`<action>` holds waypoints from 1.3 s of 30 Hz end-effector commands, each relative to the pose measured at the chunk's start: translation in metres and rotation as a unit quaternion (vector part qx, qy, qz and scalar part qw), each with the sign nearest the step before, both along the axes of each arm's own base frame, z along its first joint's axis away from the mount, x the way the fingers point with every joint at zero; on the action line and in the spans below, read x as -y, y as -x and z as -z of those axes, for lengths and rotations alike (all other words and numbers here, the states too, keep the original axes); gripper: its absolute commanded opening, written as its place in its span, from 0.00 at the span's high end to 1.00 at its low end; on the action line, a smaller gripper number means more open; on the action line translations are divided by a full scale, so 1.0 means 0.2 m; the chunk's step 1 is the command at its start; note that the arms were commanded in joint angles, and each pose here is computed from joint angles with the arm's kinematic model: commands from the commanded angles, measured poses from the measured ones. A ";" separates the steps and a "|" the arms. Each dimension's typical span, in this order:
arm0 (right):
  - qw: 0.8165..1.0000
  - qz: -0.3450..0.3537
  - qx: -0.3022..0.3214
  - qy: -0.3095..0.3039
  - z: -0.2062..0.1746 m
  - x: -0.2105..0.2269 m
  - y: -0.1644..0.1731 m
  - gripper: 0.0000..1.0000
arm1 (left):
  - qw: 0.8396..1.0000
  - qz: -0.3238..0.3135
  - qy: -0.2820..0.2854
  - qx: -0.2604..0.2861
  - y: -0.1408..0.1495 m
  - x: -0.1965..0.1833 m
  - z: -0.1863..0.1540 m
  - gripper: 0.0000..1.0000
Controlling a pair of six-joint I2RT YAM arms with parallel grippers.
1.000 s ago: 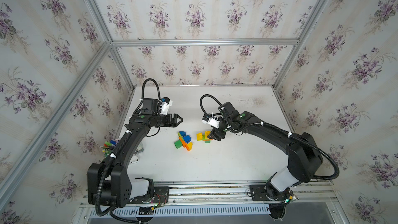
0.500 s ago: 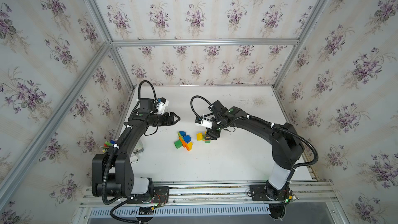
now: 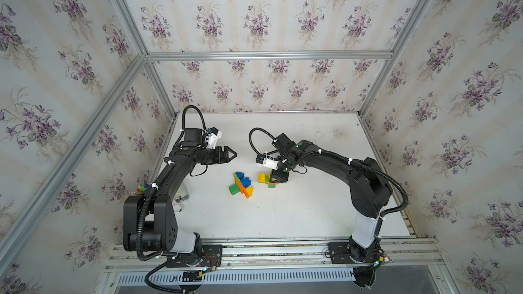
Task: Assemble a fork with lego
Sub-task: Adjust the lego brick at the center of the board.
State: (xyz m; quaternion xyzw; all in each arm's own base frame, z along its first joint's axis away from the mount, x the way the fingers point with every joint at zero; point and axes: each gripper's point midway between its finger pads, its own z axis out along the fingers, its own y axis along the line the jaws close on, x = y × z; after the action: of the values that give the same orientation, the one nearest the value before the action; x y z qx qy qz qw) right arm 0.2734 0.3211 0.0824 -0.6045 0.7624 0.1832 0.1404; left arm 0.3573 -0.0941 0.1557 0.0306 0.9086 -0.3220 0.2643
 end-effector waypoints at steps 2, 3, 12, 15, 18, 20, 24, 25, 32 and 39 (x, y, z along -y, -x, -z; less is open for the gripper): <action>1.000 -0.004 -0.023 -0.002 0.00 0.00 0.04 0.67 | 1.000 0.000 0.008 0.006 -0.02 0.00 -0.02 0.13; 1.000 -0.003 -0.022 -0.002 0.00 0.00 0.04 0.69 | 1.000 0.000 0.008 0.005 -0.02 0.00 -0.02 0.13; 0.998 0.013 -0.056 -0.022 -0.03 0.02 0.02 0.73 | 1.000 0.004 0.019 0.004 -0.03 0.00 -0.02 0.13; 0.996 0.019 -0.080 -0.035 -0.07 0.05 0.03 0.72 | 1.000 0.009 0.021 0.003 -0.03 0.01 -0.03 0.13; 0.993 0.018 -0.106 -0.048 -0.09 0.06 0.06 0.72 | 1.000 0.015 0.021 0.000 -0.03 0.01 -0.04 0.13; 0.991 0.019 -0.121 -0.052 -0.09 0.07 0.07 0.72 | 1.000 0.018 0.023 -0.003 -0.03 0.01 -0.04 0.13; 0.987 0.025 -0.151 -0.055 -0.06 0.09 0.10 0.71 | 0.999 0.020 0.030 -0.005 -0.04 0.02 -0.05 0.13; 0.986 0.026 -0.157 -0.056 -0.05 0.09 0.11 0.71 | 0.999 0.021 0.031 -0.004 -0.04 0.02 -0.05 0.13; 0.976 0.047 -0.199 -0.072 0.01 0.12 0.07 0.65 | 0.999 0.023 0.032 -0.012 -0.06 0.02 -0.04 0.13; 0.968 0.051 -0.236 -0.063 0.08 0.13 0.08 0.60 | 0.999 0.027 0.033 -0.022 -0.07 0.02 -0.02 0.12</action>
State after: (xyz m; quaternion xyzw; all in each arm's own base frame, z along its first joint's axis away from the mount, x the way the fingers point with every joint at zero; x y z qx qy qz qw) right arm 0.2669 0.2962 0.0688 -0.4930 0.7960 0.3502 0.0267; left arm 0.3720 -0.0982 0.1589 0.0323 0.9032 -0.3556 0.2382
